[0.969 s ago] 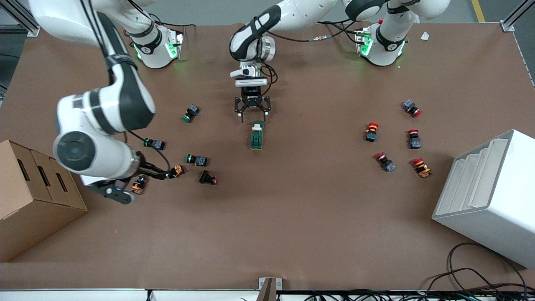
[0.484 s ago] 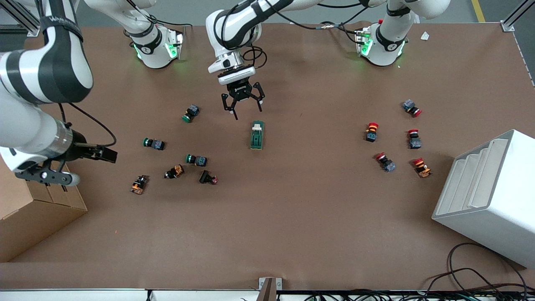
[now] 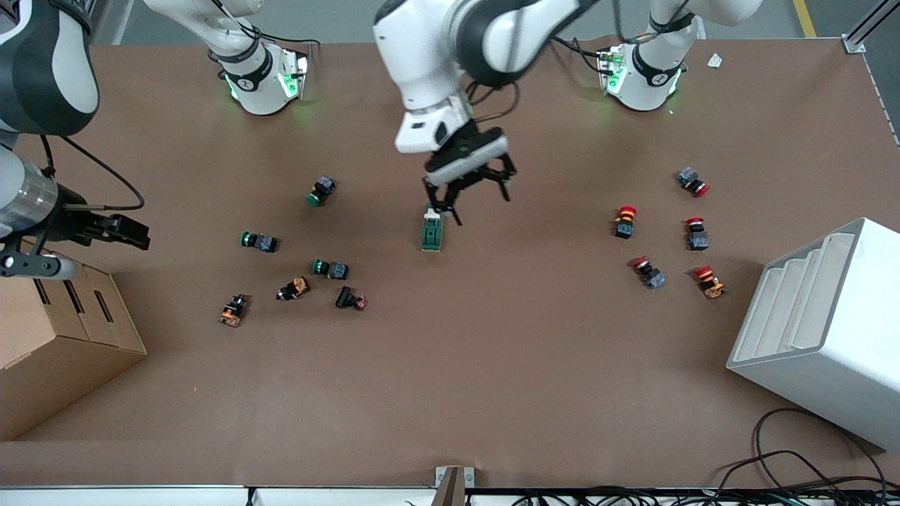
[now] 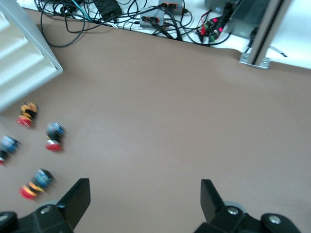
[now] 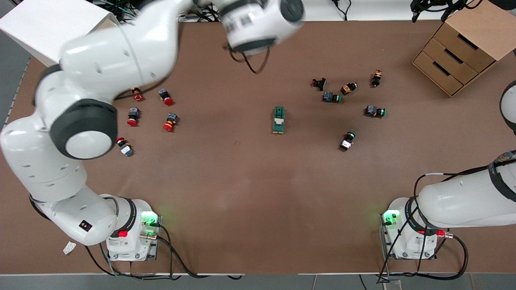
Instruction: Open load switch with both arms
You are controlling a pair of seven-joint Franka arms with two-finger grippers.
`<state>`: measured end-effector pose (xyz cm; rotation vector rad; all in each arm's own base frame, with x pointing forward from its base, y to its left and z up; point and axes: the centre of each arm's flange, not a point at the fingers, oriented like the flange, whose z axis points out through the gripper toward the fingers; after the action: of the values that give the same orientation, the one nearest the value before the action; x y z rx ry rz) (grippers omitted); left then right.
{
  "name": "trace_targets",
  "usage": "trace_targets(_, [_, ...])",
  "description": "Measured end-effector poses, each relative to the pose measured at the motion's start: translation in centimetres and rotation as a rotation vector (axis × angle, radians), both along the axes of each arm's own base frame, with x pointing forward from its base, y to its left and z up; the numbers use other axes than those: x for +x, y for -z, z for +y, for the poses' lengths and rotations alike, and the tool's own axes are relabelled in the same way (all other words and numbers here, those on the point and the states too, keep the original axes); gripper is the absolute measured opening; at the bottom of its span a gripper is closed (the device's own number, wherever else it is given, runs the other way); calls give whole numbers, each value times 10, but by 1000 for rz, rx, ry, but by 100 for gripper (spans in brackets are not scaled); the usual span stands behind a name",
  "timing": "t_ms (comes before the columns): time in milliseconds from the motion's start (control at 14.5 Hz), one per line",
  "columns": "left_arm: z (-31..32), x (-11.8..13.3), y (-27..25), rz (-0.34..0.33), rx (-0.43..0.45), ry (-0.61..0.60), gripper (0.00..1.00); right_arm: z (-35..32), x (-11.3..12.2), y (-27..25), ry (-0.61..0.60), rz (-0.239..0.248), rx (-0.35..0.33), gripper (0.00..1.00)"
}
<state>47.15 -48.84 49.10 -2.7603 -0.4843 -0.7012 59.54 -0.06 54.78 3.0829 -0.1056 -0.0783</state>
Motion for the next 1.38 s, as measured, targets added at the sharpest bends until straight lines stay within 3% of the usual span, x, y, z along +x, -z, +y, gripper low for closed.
trace_targets(208, [94, 61, -46, 110, -34, 9, 100, 5, -23, -14, -8, 2, -3, 100])
trace_targets(415, [194, 113, -74, 223, -163, -19, 100, 8, -47, -39, -9, 11, -7, 100])
trace_targets(623, [283, 142, -100, 266, -267, -4, 100, 6, -68, -67, -2, 6, -9, 100])
trace_targets(830, [351, 140, -128, 299, -347, 57, 100, 4, -77, -84, 3, 1, -10, 100])
trace_targets(1384, [445, 61, -155, 434, -227, 294, 100, 8, -75, -88, 3, -20, 33, 100])
